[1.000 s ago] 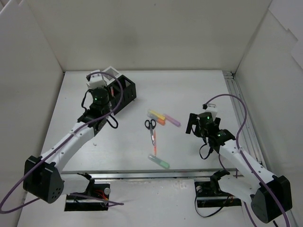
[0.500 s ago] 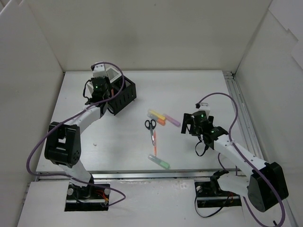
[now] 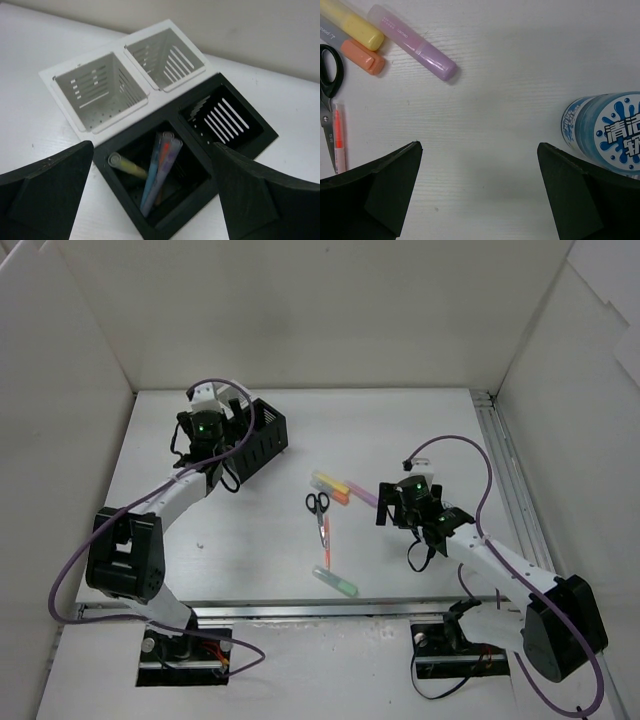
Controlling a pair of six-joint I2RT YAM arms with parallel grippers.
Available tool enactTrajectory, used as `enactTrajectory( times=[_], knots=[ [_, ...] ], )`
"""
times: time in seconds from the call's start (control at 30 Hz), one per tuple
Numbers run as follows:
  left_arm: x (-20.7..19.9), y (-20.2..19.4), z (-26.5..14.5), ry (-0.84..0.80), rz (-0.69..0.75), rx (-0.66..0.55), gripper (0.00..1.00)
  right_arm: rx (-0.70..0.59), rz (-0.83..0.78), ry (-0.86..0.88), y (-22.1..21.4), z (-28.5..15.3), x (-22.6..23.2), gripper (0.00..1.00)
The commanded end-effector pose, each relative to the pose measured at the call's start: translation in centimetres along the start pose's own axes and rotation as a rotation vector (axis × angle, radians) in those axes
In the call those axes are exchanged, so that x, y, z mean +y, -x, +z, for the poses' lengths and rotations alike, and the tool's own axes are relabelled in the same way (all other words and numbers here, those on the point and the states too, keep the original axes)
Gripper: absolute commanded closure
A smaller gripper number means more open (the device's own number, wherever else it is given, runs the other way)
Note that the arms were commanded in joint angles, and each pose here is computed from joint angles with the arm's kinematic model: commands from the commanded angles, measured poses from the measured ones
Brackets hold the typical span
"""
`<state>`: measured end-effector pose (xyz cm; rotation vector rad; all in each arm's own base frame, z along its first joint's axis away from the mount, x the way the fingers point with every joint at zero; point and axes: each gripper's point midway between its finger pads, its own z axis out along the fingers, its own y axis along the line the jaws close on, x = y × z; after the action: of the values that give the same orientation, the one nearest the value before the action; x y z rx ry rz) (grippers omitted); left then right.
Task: Sort the stationery into containers
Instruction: Place the pen in the storage box.
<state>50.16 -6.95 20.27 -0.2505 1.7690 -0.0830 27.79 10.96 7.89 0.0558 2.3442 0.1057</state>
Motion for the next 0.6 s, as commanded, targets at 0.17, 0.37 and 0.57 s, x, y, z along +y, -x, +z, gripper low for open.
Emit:
enactTrajectory(
  times=[0.17, 0.37, 0.57],
  knots=[
    [-7.6, -1.7, -8.2, -0.205, 0.002, 0.281, 0.01, -0.101, 0.081, -0.117, 3.2, -1.9, -1.5, 0.02],
    [-14.1, -9.7, -15.6, -0.33, 0.084, 0.532, 0.01, -0.069, 0.097, -0.228, 2.1, -3.5, -4.0, 0.02],
    [-18.3, -15.4, -22.2, -0.44, 0.077, 0.704, 0.0, -0.085, 0.09, -0.258, 2.1, -4.2, -5.0, 0.02]
  ],
)
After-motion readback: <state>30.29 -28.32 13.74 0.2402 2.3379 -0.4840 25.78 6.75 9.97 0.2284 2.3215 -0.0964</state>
